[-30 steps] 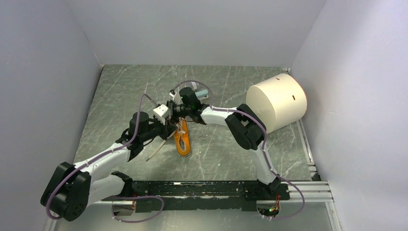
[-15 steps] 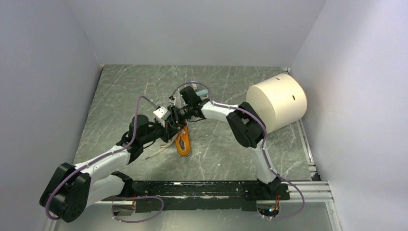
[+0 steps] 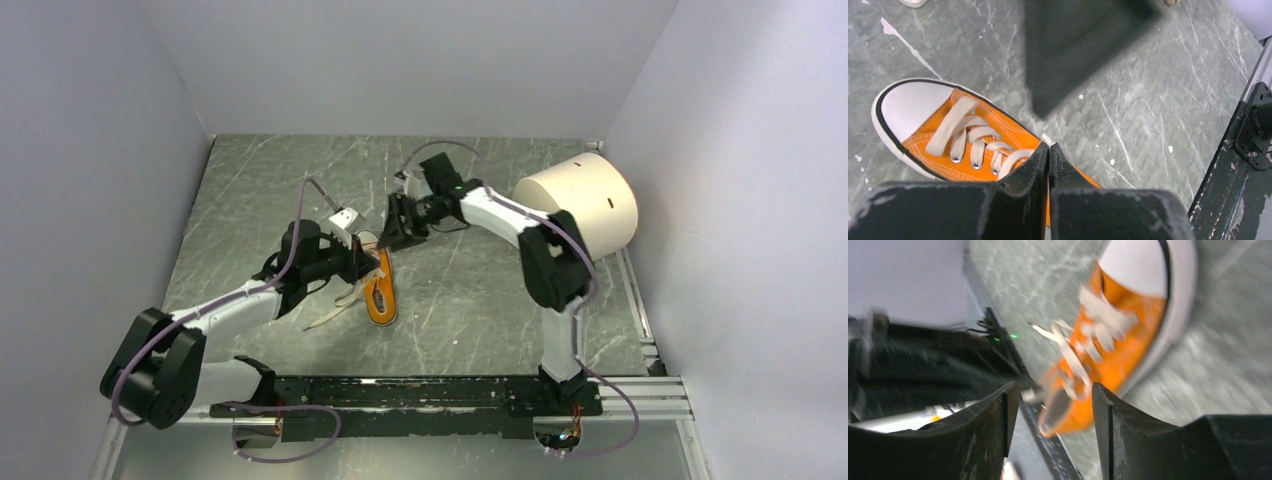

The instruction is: Tie the shoes

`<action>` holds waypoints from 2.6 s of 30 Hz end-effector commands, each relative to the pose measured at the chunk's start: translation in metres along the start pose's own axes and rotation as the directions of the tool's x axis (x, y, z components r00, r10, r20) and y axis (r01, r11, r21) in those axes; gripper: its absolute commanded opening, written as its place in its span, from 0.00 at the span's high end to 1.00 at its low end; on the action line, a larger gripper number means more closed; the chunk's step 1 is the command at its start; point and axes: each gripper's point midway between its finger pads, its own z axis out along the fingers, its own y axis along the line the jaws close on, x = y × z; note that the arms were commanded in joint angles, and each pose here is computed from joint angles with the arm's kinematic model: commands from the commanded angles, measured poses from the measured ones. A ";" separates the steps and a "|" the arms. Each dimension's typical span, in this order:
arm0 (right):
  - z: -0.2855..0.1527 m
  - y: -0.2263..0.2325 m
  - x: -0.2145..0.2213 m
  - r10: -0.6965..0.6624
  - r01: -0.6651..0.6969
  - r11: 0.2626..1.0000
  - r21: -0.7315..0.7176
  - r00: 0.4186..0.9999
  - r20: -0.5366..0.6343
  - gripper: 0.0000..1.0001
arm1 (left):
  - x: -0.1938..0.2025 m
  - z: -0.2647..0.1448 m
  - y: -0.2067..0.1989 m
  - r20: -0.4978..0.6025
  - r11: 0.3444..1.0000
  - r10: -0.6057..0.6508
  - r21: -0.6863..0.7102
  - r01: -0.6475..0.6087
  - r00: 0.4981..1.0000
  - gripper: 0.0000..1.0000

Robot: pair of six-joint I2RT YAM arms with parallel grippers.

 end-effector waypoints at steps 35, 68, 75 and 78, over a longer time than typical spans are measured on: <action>0.112 0.007 0.061 -0.907 0.906 -0.209 0.369 -0.039 -0.419 0.48 | 0.021 0.027 0.041 -0.305 0.967 -0.238 0.015 0.254 0.922 0.95; 0.160 -0.015 0.096 -0.928 0.936 0.183 0.300 0.266 -0.262 0.48 | 0.021 0.025 0.038 -0.307 0.964 -0.241 0.036 0.264 0.921 0.95; 0.154 0.007 0.087 -0.939 0.942 0.158 0.297 0.237 -0.251 0.91 | 0.018 0.023 0.039 -0.298 0.967 -0.230 0.033 0.251 0.926 0.95; 0.146 0.060 0.062 -0.968 0.943 0.140 0.303 0.195 -0.160 1.00 | 0.017 0.023 0.039 -0.295 0.967 -0.231 0.033 0.252 0.927 0.95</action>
